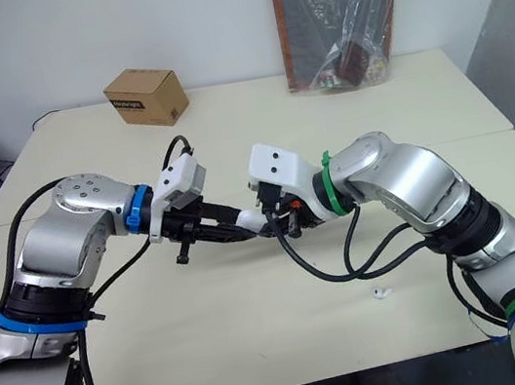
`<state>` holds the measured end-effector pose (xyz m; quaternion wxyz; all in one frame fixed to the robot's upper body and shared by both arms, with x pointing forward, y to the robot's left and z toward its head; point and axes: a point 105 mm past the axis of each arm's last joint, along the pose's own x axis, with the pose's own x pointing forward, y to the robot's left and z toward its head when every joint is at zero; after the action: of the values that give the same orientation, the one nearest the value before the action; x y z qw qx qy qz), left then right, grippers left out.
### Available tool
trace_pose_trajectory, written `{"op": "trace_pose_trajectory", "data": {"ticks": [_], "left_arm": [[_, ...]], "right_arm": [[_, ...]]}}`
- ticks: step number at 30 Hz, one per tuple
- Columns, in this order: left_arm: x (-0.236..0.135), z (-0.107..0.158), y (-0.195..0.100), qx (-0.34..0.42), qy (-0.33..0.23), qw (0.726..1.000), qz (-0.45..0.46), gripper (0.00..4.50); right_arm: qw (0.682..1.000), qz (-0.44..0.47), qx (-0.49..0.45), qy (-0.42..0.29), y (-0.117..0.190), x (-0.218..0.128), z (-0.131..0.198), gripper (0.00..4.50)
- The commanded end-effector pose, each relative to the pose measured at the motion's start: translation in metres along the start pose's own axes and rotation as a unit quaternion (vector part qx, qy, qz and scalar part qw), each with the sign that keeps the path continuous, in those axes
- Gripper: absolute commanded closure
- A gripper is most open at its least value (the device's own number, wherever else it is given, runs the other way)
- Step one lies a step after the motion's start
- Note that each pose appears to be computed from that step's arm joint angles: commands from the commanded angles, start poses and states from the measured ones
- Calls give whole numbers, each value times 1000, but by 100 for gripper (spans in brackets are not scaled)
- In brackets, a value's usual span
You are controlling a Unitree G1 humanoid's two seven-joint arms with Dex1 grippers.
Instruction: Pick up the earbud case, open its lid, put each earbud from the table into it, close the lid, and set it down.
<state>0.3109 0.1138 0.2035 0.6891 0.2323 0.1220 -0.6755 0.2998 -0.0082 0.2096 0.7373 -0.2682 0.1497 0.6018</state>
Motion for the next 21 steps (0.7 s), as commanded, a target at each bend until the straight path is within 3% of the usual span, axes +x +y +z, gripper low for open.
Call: {"op": "trace_pose_trajectory", "data": {"ticks": [1,3,13,21], "left_arm": [[-1,10,0,14,-11,1000,10,374],[-1,10,1,15,-15,1000,16,374],[-4,8,6,32,-99,992,65,374],[-8,-3,9,-1,-228,969,99,374]], "right_arm": [[998,7,-48,-34,9,-6,24,167],[998,10,-48,-32,9,-8,22,106],[998,-2,-15,-67,6,-36,21,106],[985,-110,39,-130,-14,-45,22,106]]}}
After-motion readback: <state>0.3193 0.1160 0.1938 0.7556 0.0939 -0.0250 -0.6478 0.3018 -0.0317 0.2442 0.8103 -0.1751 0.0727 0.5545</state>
